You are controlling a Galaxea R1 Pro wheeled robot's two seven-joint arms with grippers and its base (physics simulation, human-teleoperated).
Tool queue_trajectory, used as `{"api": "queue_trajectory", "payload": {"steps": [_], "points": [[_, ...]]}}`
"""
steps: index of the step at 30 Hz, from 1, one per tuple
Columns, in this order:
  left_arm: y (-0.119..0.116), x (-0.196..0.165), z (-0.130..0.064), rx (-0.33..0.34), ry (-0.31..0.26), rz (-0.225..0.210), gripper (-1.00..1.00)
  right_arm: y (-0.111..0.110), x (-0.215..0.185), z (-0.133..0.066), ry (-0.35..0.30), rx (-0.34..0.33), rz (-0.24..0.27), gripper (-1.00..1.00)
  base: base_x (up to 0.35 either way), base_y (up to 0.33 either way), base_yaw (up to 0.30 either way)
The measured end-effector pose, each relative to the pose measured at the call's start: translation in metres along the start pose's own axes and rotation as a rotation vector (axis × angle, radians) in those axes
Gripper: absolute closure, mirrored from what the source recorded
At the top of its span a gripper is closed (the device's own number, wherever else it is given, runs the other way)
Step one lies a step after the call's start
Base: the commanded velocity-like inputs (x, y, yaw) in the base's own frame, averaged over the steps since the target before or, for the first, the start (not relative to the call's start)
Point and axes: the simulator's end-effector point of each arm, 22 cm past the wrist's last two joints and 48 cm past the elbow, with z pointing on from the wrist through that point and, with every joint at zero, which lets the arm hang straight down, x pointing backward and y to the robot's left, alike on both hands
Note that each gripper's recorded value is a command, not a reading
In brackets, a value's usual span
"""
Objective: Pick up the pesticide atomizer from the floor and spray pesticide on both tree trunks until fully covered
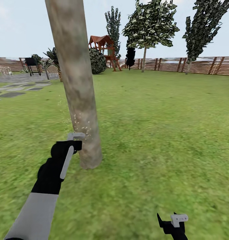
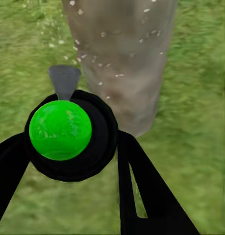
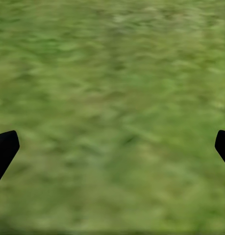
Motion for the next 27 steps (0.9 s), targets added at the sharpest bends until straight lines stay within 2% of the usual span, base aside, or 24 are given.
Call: {"api": "queue_trajectory", "payload": {"steps": [2,4,6,9,11,12,14,17,21,25,27], "points": [[-0.028,-0.016,-0.014,0.049,-0.041,-0.010,1.00,0.000,0.000,0.000,0.000,0.000,0.000,-1.00,0.000,0.000,0.000],[-0.027,-0.022,-0.017,0.040,-0.053,-0.005,1.00,0.000,0.000,0.000,-0.001,0.000,0.000,-1.00,0.000,0.000,0.000],[-0.020,-0.023,-0.016,0.029,-0.055,-0.007,1.00,0.000,0.000,0.000,0.000,0.000,0.000,-1.00,0.000,0.000,0.000],[0.021,-0.022,-0.009,-0.036,-0.050,-0.021,1.00,0.000,0.000,0.000,0.000,0.000,0.000,-1.00,0.000,0.000,0.000],[0.022,-0.019,-0.008,-0.033,-0.046,-0.026,1.00,0.000,0.000,0.000,0.000,0.000,0.000,-1.00,0.000,0.000,0.000],[0.018,-0.017,-0.009,-0.024,-0.044,-0.025,1.00,0.000,0.000,0.000,0.000,0.000,0.000,-1.00,0.000,0.000,0.000],[0.004,-0.018,-0.010,-0.007,-0.049,0.003,1.00,0.000,0.000,0.000,0.000,0.000,0.000,-1.00,0.102,0.000,0.000],[-0.002,-0.017,-0.011,-0.002,-0.051,0.023,1.00,0.000,0.000,0.000,0.001,0.000,0.000,-1.00,0.275,0.000,0.000],[-0.003,-0.018,-0.012,0.000,-0.053,0.024,1.00,-0.002,0.000,0.000,0.000,0.002,0.000,-1.00,0.086,0.000,0.000],[-0.017,-0.019,-0.014,0.024,-0.056,0.025,1.00,-0.002,0.000,0.000,0.000,0.003,-0.001,-1.00,0.002,0.000,0.000],[-0.036,-0.021,-0.019,0.061,-0.058,0.012,1.00,-0.003,0.000,0.000,0.000,0.004,-0.001,-1.00,0.000,0.000,0.000]]}}
